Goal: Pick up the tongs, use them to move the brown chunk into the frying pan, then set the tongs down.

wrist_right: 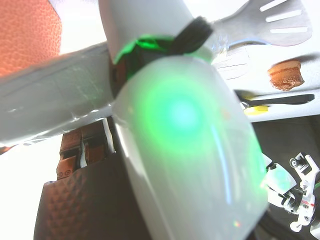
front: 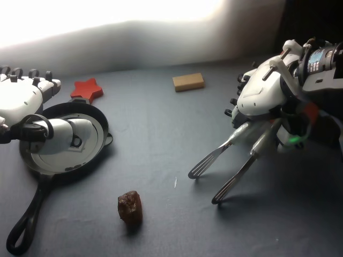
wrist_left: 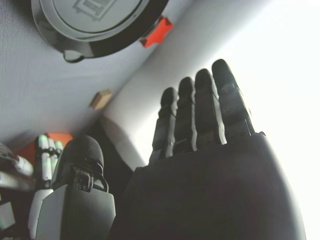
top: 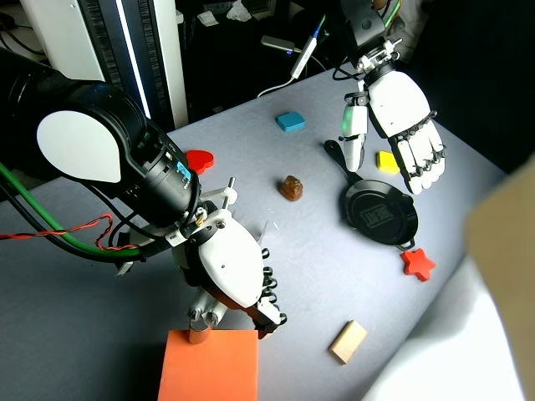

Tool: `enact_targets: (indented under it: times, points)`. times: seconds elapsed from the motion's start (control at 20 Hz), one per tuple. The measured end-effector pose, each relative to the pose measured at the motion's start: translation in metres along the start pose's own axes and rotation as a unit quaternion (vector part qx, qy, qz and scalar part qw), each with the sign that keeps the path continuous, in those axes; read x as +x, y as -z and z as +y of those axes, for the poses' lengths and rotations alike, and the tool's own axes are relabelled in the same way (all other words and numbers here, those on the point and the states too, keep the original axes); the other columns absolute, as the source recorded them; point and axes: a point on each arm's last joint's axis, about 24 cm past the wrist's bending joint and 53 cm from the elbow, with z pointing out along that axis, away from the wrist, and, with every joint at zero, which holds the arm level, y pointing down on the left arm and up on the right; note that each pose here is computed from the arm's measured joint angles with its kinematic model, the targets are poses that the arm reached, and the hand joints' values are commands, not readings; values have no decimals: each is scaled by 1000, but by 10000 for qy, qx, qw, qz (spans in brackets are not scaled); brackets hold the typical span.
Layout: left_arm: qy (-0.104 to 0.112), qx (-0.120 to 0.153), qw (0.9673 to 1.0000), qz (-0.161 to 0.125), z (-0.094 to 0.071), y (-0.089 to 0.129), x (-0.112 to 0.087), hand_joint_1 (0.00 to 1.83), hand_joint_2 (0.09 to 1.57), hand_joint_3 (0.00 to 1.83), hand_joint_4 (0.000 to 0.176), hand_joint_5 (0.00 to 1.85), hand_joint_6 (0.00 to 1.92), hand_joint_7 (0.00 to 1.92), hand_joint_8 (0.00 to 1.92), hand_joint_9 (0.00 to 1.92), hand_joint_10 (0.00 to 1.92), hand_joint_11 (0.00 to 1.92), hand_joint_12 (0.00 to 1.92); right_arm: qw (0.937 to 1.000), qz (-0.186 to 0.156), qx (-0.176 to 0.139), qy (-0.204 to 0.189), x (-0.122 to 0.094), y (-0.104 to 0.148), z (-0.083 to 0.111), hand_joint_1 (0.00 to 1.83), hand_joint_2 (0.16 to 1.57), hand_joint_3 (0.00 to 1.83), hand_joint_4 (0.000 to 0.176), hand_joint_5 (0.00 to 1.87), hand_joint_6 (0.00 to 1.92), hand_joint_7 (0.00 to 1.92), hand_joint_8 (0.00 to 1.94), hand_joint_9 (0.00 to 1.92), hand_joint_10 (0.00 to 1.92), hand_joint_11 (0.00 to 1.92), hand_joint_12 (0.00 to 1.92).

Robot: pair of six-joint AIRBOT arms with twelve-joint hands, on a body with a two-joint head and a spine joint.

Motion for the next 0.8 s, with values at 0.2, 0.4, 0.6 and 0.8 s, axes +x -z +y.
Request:
enact_targets:
  times: [0.2, 0.4, 0.6, 0.8]
  points:
    - [-11, -6, 10000, 6, 1, 0, 1, 0, 1245, 2, 0, 120, 6, 126, 1, 102, 0, 0, 318, 10000, 6, 4, -15, 0, 0, 0, 1109, 1118, 15, 0, 625, 114, 696, 50, 621, 167, 1, 1452]
    - [-17, -4, 10000, 3, 0, 0, 0, 0, 1251, 2, 0, 105, 7, 121, 3, 104, 6, 0, 330, 10000, 19, -8, -17, 1, -1, 2, 1103, 1127, 10, 0, 728, 129, 809, 53, 717, 206, 146, 1438]
    - [-19, -3, 10000, 2, 0, 0, 0, 0, 1251, 1, 0, 121, 7, 124, 1, 109, 4, 0, 344, 10000, 23, -45, -3, 1, -2, 7, 1109, 1154, 15, 0, 785, 124, 840, 39, 728, 222, 187, 1422]
    - [-40, -19, 10000, 16, 2, 0, 2, 0, 1239, 0, 0, 116, 9, 135, 3, 116, 5, 0, 333, 10000, 23, -39, -2, 1, -2, 6, 1101, 1184, 11, 0, 847, 92, 874, 21, 757, 229, 257, 1359]
